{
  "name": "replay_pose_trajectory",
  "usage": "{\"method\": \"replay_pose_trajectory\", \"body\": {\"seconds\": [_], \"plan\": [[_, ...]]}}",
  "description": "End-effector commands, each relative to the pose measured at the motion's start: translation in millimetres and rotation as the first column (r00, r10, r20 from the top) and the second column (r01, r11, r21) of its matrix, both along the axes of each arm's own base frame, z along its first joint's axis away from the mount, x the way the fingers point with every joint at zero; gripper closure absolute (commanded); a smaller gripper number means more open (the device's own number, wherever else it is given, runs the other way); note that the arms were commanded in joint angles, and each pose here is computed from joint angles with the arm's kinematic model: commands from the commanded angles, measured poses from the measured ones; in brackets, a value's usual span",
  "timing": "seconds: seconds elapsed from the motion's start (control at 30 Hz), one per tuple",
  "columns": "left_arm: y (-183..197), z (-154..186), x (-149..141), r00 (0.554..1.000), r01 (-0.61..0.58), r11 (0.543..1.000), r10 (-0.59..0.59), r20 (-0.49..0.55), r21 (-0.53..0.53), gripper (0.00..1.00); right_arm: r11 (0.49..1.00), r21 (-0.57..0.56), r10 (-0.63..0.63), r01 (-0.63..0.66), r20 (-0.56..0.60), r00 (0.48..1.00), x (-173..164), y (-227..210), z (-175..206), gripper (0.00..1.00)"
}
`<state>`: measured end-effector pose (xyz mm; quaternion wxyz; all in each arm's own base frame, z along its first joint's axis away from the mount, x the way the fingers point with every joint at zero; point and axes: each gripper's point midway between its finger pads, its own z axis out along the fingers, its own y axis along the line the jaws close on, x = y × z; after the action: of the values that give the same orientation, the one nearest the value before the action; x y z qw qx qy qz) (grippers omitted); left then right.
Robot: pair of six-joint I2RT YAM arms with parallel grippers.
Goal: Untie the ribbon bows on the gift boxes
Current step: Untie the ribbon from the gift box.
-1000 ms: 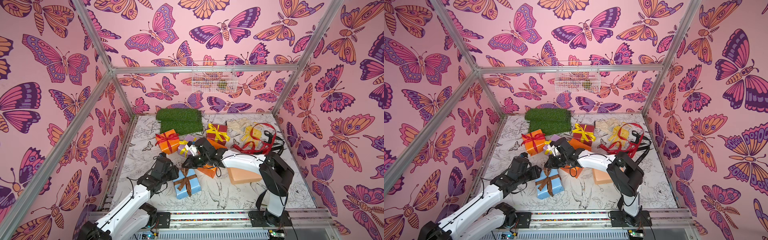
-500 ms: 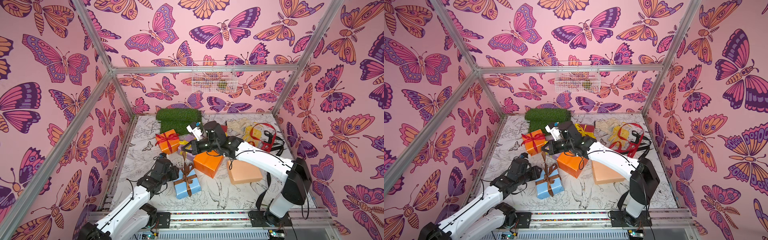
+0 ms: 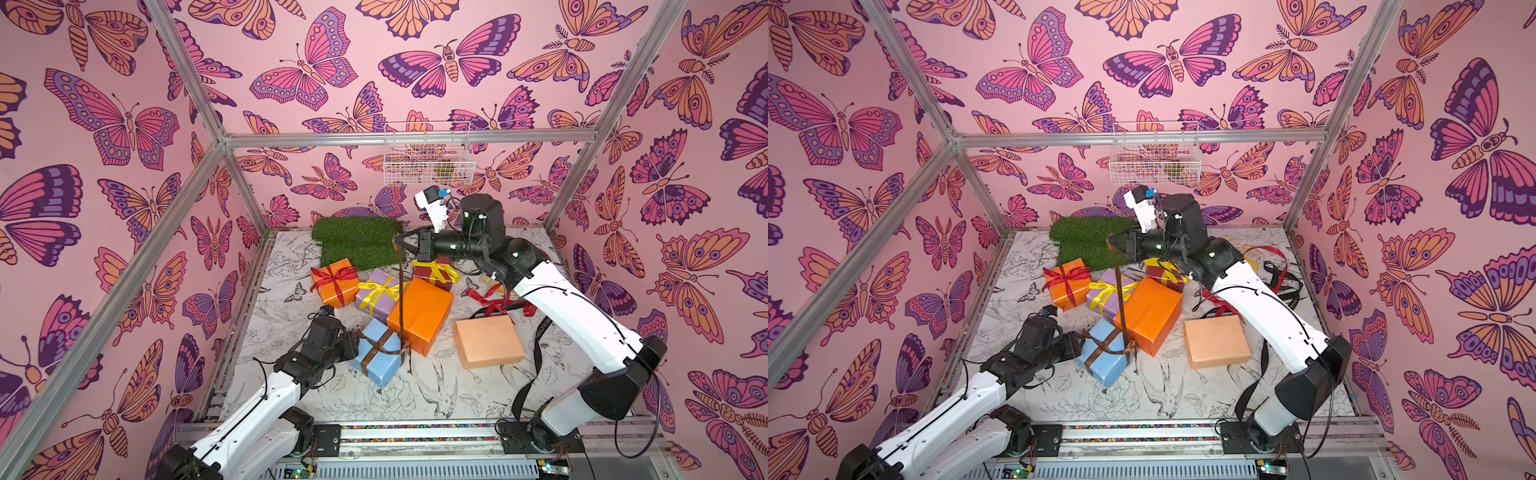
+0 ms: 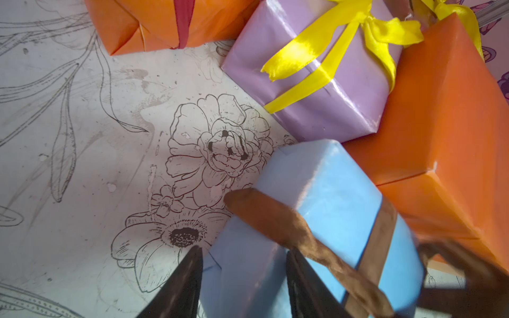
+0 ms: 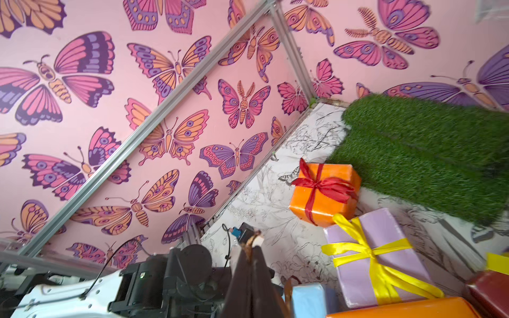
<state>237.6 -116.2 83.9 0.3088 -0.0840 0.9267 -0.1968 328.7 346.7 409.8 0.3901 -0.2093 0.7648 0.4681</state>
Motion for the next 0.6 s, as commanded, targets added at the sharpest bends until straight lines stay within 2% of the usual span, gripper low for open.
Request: {"method": "replay_pose_trajectory", "body": {"seconds": [0.0,0.03,0.2,0.3,0.37,0.47,0.57], "plan": [[2.7,-3.7,-2.7,1.000,0.011,1.000,-0.011,0.002,0.011,0.48,0.995,-0.067,-0.077,0.073,-0.063,0.995,24.5,-24.2,-24.6,0.90],[2.6,-3.2,-2.5,1.000,0.011,1.000,-0.011,0.003,0.012,0.48,0.992,-0.093,-0.094,0.087,-0.072,0.993,28.9,-30.0,-31.3,0.82],[2.0,-2.2,-1.1,1.000,0.013,1.000,-0.013,0.003,0.015,0.48,0.968,-0.228,-0.133,0.107,-0.103,0.986,28.9,-46.5,-63.8,0.75],[1.3,-1.3,-0.2,1.000,0.015,1.000,-0.015,0.004,0.014,0.48,0.955,-0.274,-0.152,0.112,-0.130,0.980,20.0,-56.2,-81.8,0.66],[0.6,-0.5,0.1,1.000,0.017,1.000,-0.017,0.005,0.010,0.48,0.956,-0.279,-0.140,0.095,-0.147,0.979,5.3,-61.8,-84.4,0.61],[-0.3,0.6,1.5,1.000,0.018,1.000,-0.018,0.011,0.007,0.48,0.966,-0.260,-0.055,-0.005,-0.223,0.973,-25.6,-49.1,-106.9,0.59],[-1.7,0.7,3.4,1.000,0.023,1.000,-0.023,0.015,0.006,0.48,0.963,-0.249,0.024,-0.102,-0.298,0.954,-63.5,-30.3,-144.9,0.53]]}}
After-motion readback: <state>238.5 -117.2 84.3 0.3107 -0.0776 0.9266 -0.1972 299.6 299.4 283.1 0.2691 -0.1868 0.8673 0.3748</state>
